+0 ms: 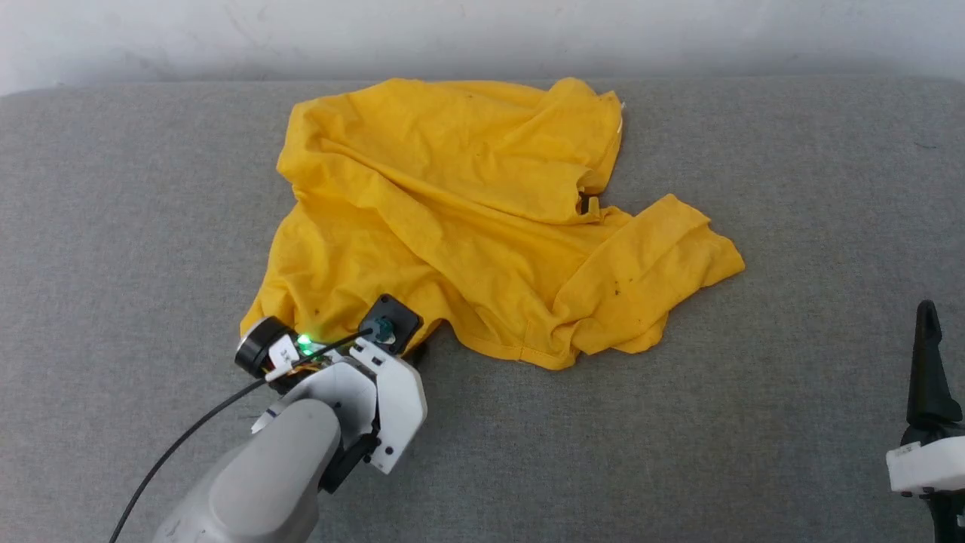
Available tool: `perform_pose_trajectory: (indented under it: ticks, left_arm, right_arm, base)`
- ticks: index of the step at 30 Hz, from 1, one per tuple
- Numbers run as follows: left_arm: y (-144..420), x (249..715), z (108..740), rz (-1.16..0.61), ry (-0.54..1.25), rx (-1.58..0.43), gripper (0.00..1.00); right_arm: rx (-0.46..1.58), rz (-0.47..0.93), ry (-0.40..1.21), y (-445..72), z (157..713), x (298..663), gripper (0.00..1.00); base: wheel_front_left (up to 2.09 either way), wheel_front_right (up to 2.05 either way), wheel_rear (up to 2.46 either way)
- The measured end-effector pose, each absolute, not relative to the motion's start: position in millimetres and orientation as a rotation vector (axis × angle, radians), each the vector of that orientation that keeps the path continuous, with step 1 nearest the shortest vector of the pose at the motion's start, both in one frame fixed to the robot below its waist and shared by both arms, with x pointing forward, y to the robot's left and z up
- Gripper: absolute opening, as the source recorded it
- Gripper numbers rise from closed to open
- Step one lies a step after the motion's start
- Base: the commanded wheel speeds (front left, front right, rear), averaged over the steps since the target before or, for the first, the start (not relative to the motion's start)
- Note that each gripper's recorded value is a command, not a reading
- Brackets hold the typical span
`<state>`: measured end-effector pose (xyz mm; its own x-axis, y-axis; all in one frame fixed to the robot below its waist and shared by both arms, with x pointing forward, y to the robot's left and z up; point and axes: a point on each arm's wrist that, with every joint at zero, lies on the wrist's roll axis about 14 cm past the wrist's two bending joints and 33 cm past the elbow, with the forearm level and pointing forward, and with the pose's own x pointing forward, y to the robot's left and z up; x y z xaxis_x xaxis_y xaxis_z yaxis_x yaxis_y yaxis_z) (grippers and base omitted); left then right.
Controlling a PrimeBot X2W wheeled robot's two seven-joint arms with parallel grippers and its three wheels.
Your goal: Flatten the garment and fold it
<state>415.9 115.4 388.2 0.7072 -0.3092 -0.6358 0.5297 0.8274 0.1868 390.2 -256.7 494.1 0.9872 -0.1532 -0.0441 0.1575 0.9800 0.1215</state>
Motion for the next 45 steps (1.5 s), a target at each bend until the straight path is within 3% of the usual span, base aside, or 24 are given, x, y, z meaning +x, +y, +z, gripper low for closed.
perform_pose_trajectory:
  ticks: [8, 11, 18, 23, 24, 25, 26, 32, 37, 41, 45]
  left_arm:
    - [108, 416, 402, -0.475, 0.632, 0.193, 0.00]
    - [86, 403, 420, -0.554, 0.627, 0.112, 0.00]
    - [28, 321, 448, -0.822, 0.695, -0.029, 0.00]
    - [24, 288, 424, -0.830, 0.820, -0.103, 0.00]
    - [22, 285, 420, -0.821, 0.830, -0.114, 0.09]
    - [21, 286, 416, -0.813, 0.832, -0.116, 0.70]
    - [20, 289, 415, -0.794, 0.825, -0.137, 1.00]
    - [15, 318, 440, -0.709, 0.678, -0.266, 1.00]
    - [51, 356, 484, -0.558, 0.475, -0.334, 1.00]
    - [122, 381, 496, -0.326, 0.372, -0.206, 1.00]
    - [175, 381, 480, -0.169, 0.413, -0.092, 1.00]
  right_arm:
    - [0.129, -0.143, 0.021, -252, 499, 393, 1.00]
    - [0.134, -0.132, 0.002, -249, 505, 396, 1.00]
    - [0.152, -0.107, -0.009, -241, 509, 400, 1.00]
    - [0.160, -0.094, 0.013, -236, 500, 405, 1.00]
    - [0.161, -0.091, 0.018, -234, 498, 406, 1.00]
    - [0.161, -0.088, 0.023, -233, 496, 407, 1.00]
    - [0.162, -0.085, 0.028, -232, 495, 407, 1.00]
    - [0.163, -0.083, 0.026, -231, 496, 409, 1.00]
    - [0.167, -0.083, 0.017, -231, 499, 406, 1.00]
    - [0.177, -0.081, 0.003, -230, 501, 405, 1.00]
    - [0.181, -0.078, 0.006, -229, 499, 404, 1.00]
  base:
    - [0.00, 0.00, 0.00]
    - [0.00, 0.00, 0.00]
    - [0.00, 0.00, 0.00]
    - [0.00, 0.00, 0.00]
    - [0.00, 0.00, 0.00]
    - [0.00, 0.00, 0.00]
    - [0.00, 0.00, 0.00]
    - [0.00, 0.00, 0.00]
    - [0.00, 0.00, 0.00]
    - [0.00, 0.00, 0.00]
    - [0.00, 0.00, 0.00]
